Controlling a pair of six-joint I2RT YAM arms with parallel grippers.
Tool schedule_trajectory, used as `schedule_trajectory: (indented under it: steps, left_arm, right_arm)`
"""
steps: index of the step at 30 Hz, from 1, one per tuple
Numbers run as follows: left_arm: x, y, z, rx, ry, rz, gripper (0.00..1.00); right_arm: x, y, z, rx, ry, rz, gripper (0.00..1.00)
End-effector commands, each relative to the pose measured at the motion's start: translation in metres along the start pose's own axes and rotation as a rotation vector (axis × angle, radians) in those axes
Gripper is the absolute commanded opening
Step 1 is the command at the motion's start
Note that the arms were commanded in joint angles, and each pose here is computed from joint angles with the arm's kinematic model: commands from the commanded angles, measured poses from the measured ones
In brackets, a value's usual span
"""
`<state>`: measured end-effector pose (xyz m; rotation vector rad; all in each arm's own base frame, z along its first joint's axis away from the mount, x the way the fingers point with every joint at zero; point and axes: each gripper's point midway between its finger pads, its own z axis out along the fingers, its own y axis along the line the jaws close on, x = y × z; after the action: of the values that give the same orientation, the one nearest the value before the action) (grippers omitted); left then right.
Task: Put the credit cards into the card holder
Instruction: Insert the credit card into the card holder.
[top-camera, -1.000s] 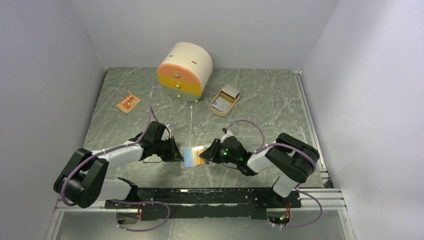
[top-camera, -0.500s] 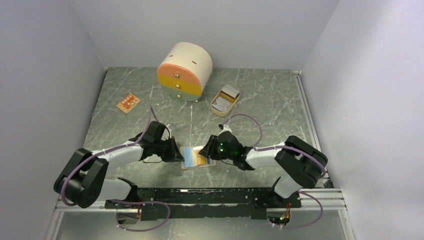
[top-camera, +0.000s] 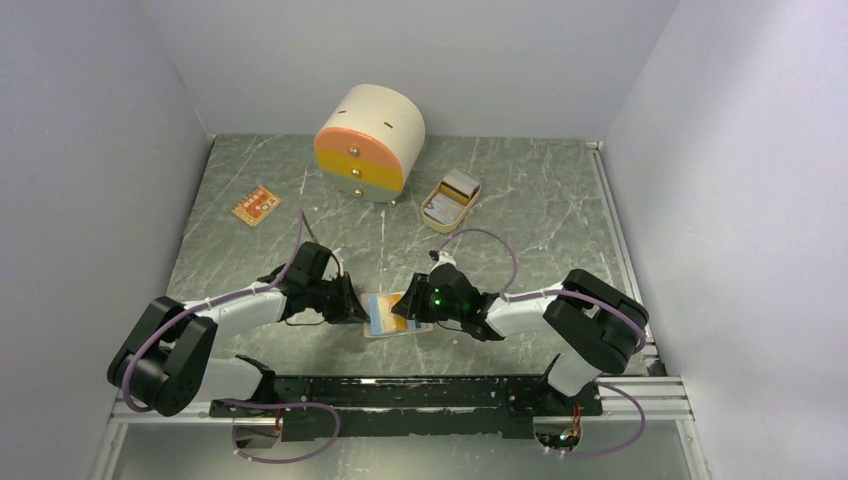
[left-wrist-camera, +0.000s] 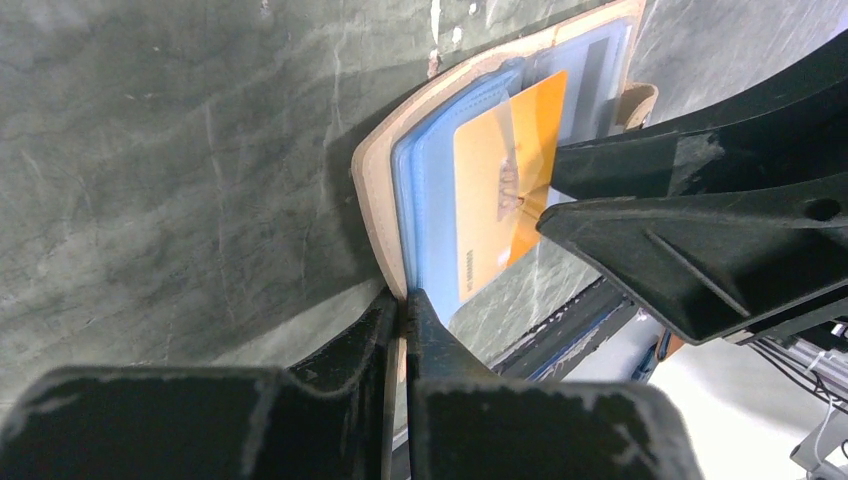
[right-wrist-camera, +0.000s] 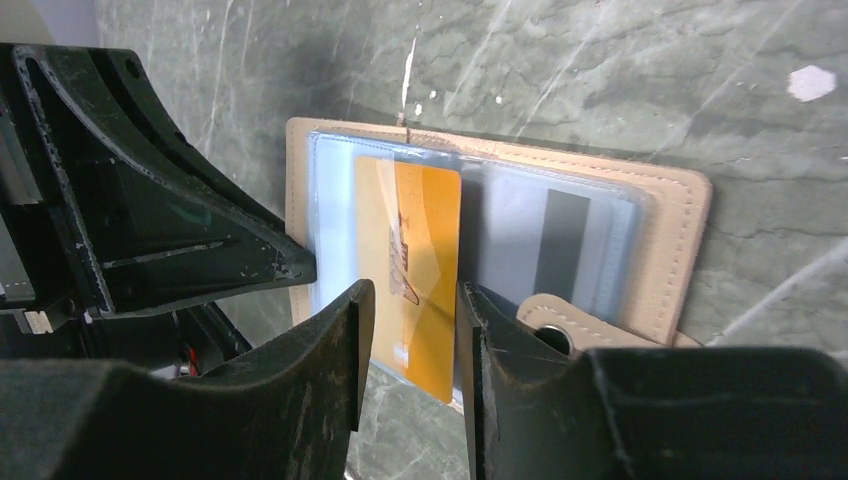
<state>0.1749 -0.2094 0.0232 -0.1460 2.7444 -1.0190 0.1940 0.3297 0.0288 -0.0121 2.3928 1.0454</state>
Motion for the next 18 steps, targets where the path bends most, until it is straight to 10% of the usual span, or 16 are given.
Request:
schedule_trajectory:
  steps: [1,18]
  left_arm:
    - [-0.005,-0.013,-0.001,0.065,-0.007,0.01,0.09]
    - [-0.01,-0.031,-0.011,0.119,-0.021,0.025,0.09]
  right_arm:
    - [0.009,0.008,0.005,-0.021,0.035,0.008,0.4]
    - [0.018,0.033,0.012,-0.141,0.072,0.012,0.39]
